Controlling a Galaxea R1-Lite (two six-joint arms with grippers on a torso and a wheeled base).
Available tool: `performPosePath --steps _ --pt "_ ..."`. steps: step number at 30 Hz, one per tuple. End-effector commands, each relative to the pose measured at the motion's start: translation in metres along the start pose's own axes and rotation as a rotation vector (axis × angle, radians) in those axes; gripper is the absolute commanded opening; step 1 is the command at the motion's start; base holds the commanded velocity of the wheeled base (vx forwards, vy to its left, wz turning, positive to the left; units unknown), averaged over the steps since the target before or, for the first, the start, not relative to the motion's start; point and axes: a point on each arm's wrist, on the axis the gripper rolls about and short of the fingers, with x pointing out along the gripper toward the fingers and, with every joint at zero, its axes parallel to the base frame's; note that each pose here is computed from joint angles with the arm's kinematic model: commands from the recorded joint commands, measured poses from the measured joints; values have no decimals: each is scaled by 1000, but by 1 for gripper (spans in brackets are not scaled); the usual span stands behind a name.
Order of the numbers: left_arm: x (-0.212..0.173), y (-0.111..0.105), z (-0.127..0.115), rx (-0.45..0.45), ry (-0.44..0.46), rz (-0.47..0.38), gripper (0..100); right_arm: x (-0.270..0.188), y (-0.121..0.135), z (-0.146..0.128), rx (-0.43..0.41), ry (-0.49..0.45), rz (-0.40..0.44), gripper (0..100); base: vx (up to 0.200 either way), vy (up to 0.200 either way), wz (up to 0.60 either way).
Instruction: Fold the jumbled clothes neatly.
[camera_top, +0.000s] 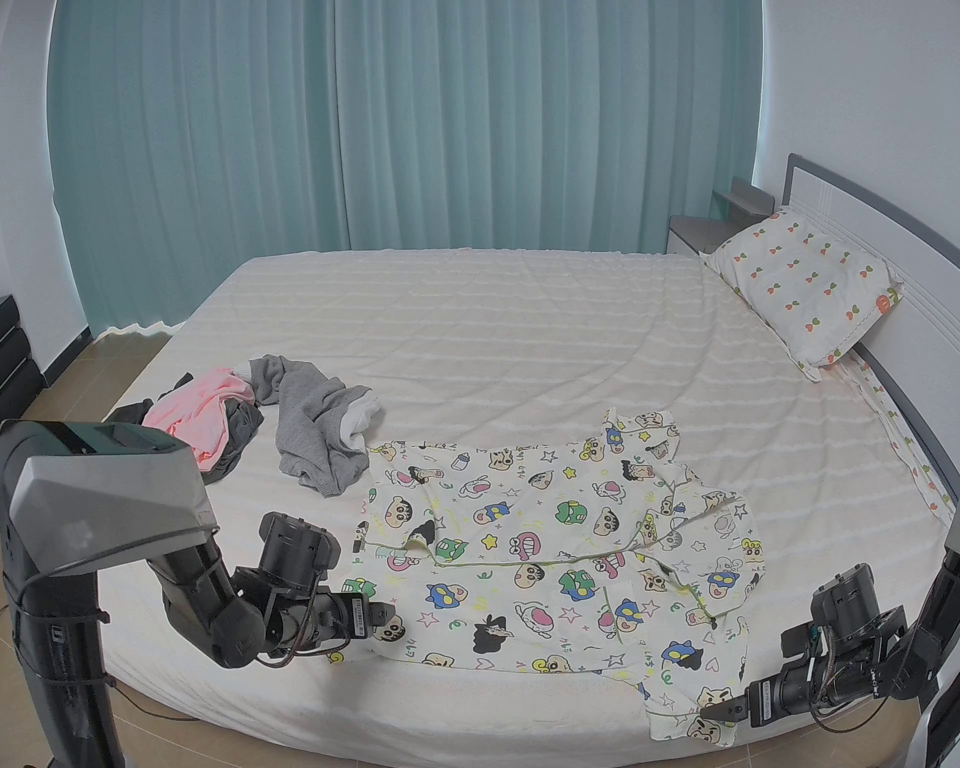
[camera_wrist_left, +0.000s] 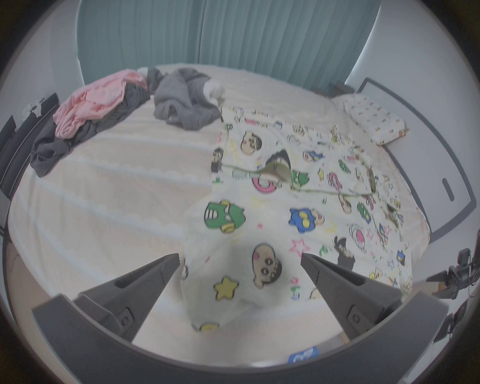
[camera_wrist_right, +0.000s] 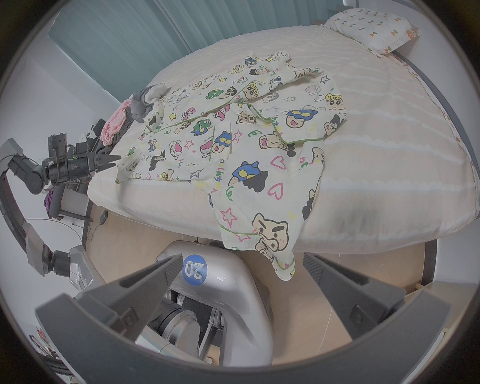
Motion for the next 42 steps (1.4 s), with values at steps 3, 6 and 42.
performPosePath --steps 3,6,42 --pt "17 7 -39 27 80 69 100 -1 -1 -4 2 17 -4 100 0 0 0" --pt "14 6 -44 39 97 69 0 -1 -1 -4 2 17 -4 100 0 0 0" --pt "-6 11 -31 71 145 35 0 23 -21 -6 89 90 -33 100 0 0 0"
